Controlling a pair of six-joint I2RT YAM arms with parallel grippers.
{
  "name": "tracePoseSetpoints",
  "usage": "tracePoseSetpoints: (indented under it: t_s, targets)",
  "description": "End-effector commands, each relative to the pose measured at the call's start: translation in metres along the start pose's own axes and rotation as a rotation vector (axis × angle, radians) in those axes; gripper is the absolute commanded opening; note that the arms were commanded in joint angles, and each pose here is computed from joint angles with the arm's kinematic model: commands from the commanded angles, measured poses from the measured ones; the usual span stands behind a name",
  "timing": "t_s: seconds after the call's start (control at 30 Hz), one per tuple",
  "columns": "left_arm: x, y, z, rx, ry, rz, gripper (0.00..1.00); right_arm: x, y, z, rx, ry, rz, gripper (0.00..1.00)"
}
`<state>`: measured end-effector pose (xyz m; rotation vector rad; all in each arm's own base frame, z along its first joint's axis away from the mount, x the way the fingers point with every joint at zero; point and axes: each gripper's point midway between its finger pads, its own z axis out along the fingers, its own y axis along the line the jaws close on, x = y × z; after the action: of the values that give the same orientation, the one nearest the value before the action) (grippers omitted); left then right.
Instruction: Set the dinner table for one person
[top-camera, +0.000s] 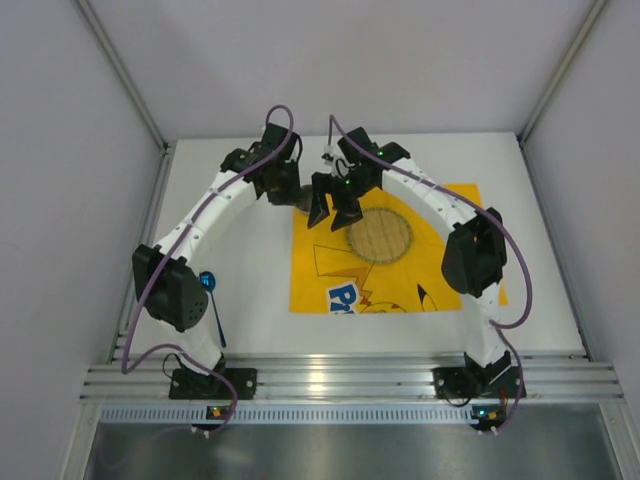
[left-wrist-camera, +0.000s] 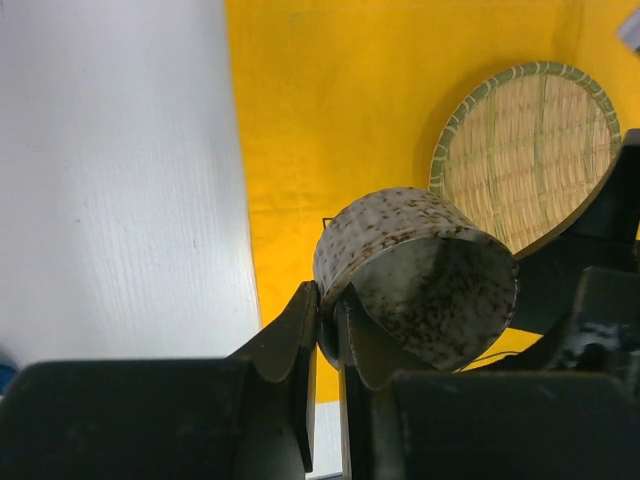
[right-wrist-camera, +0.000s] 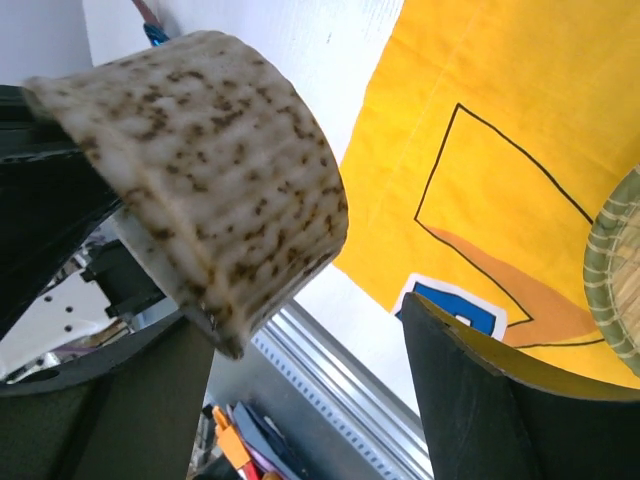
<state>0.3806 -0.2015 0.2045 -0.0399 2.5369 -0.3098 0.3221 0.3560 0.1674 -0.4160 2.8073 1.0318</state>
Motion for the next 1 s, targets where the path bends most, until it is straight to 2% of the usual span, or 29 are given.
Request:
tracePoseSetpoints:
  t_s: [0.0,0.13,0.3,0.53,0.63,0.67,0.73,0.77,0.83,0.9,0.93,0.97]
  targets:
    - [0.000,-0.003,-0.028,0.010,-0.039,-0.005,0.00,-0.031,0.026,-0.045,-0.094,-0.170,-0.026,0.73]
    - [0.009,-0.004,-0.028,0.014,-0.023,-0.014,0.00,-0.040,0.026,-0.054,-0.140,-0.228,-0.004,0.73]
    - [0.015,-0.005,-0.028,0.008,-0.005,-0.007,0.00,-0.043,0.028,-0.056,-0.167,-0.236,0.015,0.72]
    - [0.007,-0.021,-0.038,0.069,-0.020,-0.025,0.00,-0.036,0.010,-0.045,-0.093,-0.229,0.016,0.67]
    - [0.003,-0.035,-0.043,0.101,-0.019,-0.025,0.00,-0.028,-0.001,-0.037,-0.028,-0.204,0.005,0.57]
    - [0.005,-0.042,-0.041,0.109,-0.012,-0.014,0.00,-0.025,-0.001,-0.035,-0.017,-0.197,-0.003,0.46]
    - [0.004,-0.053,-0.043,0.128,-0.011,-0.009,0.00,-0.021,-0.006,-0.033,0.018,-0.185,-0.014,0.33]
    - [0.007,-0.059,-0.044,0.140,-0.004,0.001,0.00,-0.020,-0.007,-0.031,0.025,-0.181,-0.017,0.18]
    - [0.008,-0.067,-0.042,0.148,0.004,0.000,0.00,-0.018,-0.013,-0.032,0.052,-0.178,-0.018,0.01]
    - [0.012,-0.074,-0.041,0.152,0.014,0.006,0.04,-0.017,-0.016,-0.034,0.078,-0.185,-0.028,0.00]
    - [0.010,-0.078,-0.044,0.164,0.006,0.008,0.15,-0.016,-0.019,-0.034,0.087,-0.182,-0.027,0.00]
    - [0.014,-0.086,-0.047,0.195,0.023,0.015,0.19,-0.015,-0.019,-0.035,0.093,-0.183,-0.033,0.00]
